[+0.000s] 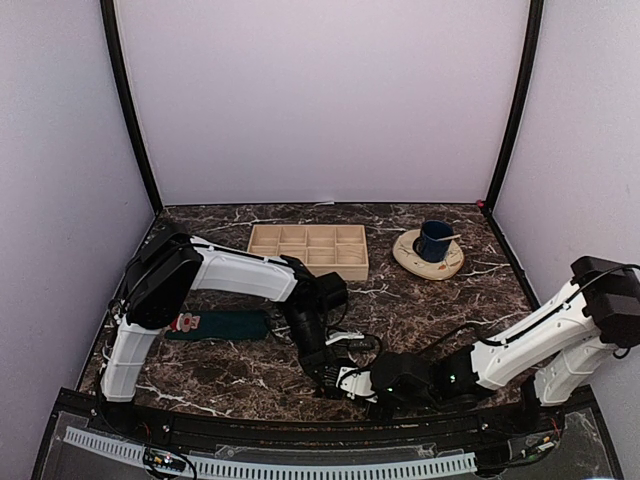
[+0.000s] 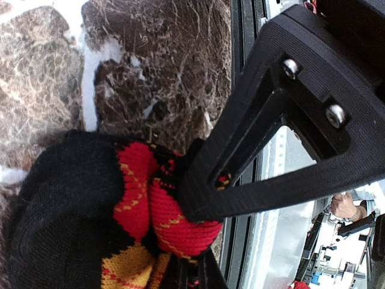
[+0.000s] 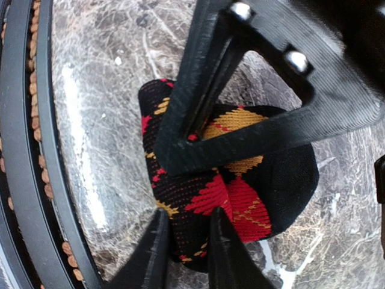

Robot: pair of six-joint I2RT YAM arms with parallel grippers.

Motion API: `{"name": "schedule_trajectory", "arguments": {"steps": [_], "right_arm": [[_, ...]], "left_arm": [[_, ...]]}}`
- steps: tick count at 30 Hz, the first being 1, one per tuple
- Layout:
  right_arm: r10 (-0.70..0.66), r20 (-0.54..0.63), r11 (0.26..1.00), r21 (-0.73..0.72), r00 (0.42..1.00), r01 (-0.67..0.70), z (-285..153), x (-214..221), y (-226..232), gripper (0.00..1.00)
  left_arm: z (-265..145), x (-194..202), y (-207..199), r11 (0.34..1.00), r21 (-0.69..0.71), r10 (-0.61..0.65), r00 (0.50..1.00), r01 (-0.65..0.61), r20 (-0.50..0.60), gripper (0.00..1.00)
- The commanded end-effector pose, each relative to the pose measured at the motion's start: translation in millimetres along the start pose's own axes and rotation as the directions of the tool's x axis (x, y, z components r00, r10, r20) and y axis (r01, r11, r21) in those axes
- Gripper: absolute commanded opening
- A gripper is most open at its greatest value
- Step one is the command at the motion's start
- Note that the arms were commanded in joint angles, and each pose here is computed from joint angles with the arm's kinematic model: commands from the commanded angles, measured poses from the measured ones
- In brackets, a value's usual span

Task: Roll the socks
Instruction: Pick up the sock from the center of the board.

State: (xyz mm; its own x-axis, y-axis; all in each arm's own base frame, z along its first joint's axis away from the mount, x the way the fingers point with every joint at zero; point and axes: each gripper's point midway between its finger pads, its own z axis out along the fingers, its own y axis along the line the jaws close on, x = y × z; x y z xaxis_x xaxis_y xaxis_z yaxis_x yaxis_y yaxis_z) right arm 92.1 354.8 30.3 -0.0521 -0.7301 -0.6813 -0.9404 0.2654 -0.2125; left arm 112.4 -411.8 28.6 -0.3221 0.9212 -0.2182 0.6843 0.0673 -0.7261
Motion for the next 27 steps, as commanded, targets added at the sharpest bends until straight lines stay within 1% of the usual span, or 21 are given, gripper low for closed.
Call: {"name": "schedule_trajectory", "arguments": {"steps": [1,7,10,14,19,20,23,27], "right_arm": [[0.013,0.008,0.999,-0.037,1.000,-0.013,4,-5,6,0.15],[0.039,-0.020,0.998,-0.052,0.999,-0.040,5,6,9,0.08],[0.056,-0.034,0.996,-0.062,0.998,-0.058,6,11,11,0.04],[0.091,-0.046,0.993,-0.074,0.995,-0.094,7,15,11,0.02],[0.143,-0.086,0.986,-0.076,0.986,-0.150,13,28,10,0.01],[0.155,-0.090,0.984,-0.076,0.984,-0.162,14,29,9,0.01],[0.182,-0.099,0.979,-0.073,0.978,-0.190,14,34,8,0.00],[0.224,-0.100,0.970,-0.074,0.969,-0.232,14,36,6,0.00]], "left_arm": [[20,32,34,0.994,-0.091,-0.065,0.991,0.054,-0.121,0.00],[17,30,34,0.993,-0.103,-0.070,0.990,0.058,-0.119,0.00],[14,28,39,0.990,-0.117,-0.094,0.990,0.081,-0.105,0.00],[7,29,44,0.985,-0.128,-0.129,0.989,0.119,-0.073,0.09],[-6,30,45,0.981,-0.126,-0.152,0.988,0.151,0.000,0.20],[-8,29,41,0.983,-0.096,-0.155,0.988,0.156,0.020,0.22],[-13,29,35,0.985,-0.070,-0.155,0.987,0.158,0.049,0.25],[-17,27,29,0.987,-0.048,-0.153,0.985,0.156,0.074,0.26]]}}
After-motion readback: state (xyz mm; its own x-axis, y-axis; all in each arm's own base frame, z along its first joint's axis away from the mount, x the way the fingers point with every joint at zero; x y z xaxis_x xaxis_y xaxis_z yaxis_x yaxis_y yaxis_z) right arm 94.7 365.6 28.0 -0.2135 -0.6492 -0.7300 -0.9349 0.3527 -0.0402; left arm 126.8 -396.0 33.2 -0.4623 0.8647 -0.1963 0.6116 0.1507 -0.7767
